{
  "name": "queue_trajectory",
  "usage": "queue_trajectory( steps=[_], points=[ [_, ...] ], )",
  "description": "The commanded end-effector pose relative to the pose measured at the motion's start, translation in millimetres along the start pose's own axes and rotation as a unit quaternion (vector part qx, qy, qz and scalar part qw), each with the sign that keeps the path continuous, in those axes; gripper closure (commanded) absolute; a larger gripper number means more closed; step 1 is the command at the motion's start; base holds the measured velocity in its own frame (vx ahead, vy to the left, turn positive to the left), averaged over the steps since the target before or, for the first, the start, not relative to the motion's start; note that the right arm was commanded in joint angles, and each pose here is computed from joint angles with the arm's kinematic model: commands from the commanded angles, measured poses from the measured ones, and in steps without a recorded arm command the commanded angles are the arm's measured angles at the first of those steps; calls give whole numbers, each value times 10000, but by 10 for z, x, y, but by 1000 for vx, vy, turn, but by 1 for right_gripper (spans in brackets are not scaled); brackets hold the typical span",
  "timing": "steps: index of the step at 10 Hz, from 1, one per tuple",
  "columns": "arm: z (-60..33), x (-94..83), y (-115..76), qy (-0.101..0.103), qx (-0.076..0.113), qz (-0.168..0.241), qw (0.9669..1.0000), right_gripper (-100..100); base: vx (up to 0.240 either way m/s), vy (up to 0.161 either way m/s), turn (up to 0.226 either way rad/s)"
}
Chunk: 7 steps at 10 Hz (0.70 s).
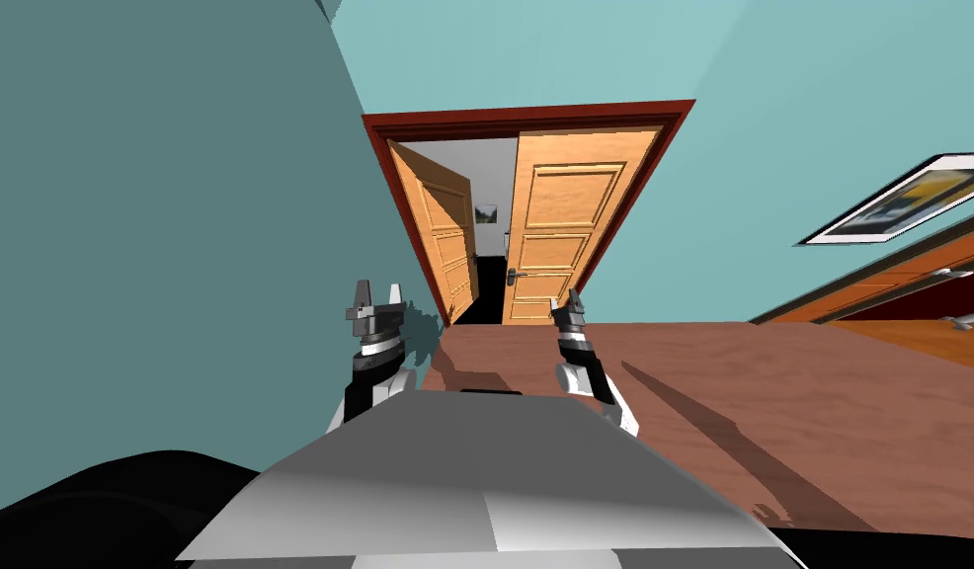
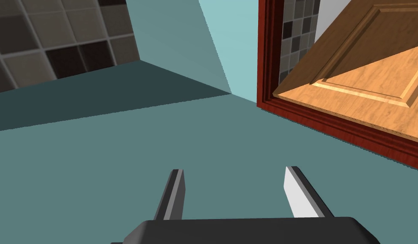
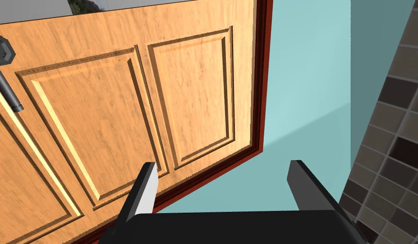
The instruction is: Push the door open
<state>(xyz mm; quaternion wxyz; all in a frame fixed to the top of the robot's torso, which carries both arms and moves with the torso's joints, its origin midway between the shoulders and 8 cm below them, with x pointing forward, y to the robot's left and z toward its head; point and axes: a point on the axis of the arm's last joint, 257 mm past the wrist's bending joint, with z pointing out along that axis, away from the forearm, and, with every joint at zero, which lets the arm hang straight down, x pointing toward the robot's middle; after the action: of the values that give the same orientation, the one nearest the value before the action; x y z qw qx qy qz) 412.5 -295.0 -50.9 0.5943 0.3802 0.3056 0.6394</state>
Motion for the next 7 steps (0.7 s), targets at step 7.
queue_trajectory(
  steps=[7],
  points=[
    [10,-134,-569,54,488,3,9988,-100,62,8,48]
  ],
)
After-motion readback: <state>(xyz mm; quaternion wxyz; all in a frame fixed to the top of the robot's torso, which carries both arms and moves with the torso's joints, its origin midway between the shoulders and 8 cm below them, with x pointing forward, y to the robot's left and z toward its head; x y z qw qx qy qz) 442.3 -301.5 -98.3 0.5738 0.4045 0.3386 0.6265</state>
